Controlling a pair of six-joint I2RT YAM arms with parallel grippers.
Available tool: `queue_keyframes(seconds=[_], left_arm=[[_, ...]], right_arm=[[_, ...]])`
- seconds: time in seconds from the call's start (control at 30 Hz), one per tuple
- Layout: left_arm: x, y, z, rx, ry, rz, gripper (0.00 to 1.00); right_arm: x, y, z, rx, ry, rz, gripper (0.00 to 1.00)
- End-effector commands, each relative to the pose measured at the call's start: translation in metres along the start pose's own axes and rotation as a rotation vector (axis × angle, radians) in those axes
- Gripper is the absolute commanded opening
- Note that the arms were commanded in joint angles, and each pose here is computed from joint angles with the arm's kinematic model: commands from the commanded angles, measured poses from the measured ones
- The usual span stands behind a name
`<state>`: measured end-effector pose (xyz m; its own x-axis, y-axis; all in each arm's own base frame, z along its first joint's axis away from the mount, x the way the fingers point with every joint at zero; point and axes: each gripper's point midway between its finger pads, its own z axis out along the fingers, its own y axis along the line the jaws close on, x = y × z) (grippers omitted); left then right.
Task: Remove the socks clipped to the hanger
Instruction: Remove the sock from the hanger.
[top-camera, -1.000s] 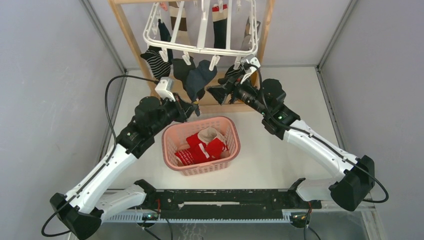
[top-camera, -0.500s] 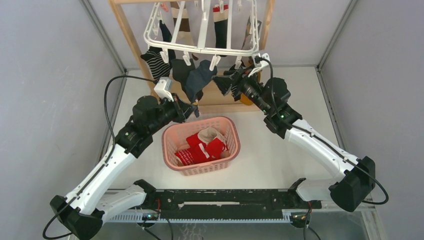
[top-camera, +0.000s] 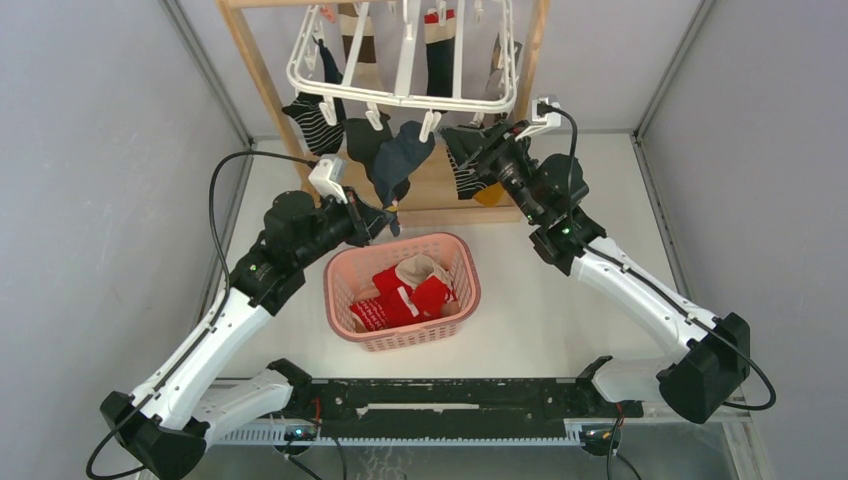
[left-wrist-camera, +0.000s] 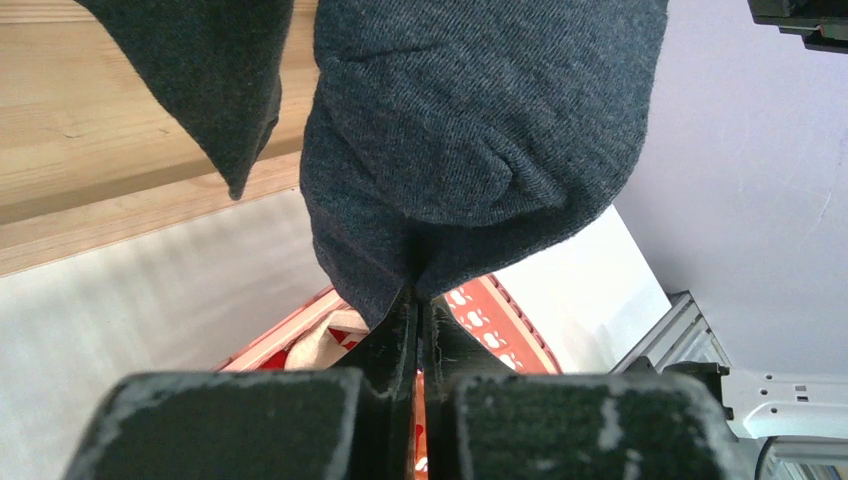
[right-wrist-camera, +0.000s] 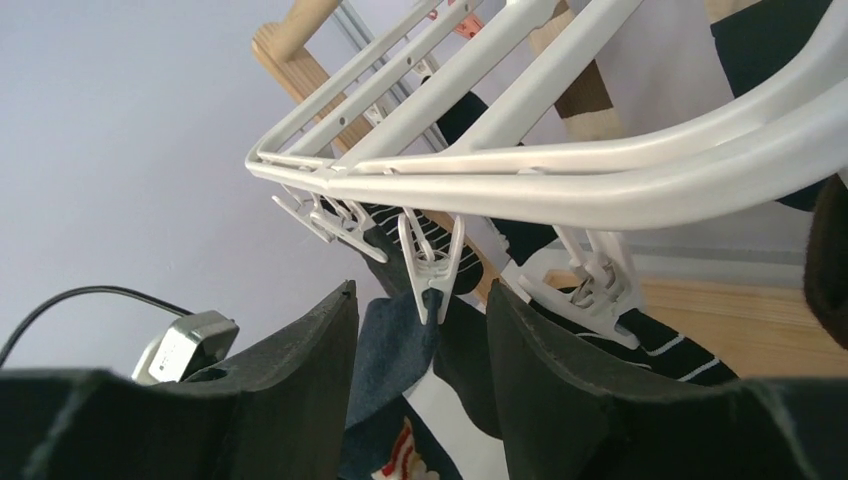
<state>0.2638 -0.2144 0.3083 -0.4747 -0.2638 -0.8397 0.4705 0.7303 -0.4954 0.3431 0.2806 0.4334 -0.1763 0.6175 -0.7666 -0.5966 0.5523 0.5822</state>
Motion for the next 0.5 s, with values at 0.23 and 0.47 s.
queue_keyframes(seconds=[0.23,0.47], left_arm=[[-0.037,-0.027,-0.014,0.08,-0.086,0.013,0.0],[-0.036,-0.027,-0.014,0.083,-0.081,0.012,0.0]], right_arm=[[-0.03,0.021,0.017,-0.064,-0.09,0.093,0.56],[-0.021,0.028,0.024,-0.087,-0.059,0.064,0.59]])
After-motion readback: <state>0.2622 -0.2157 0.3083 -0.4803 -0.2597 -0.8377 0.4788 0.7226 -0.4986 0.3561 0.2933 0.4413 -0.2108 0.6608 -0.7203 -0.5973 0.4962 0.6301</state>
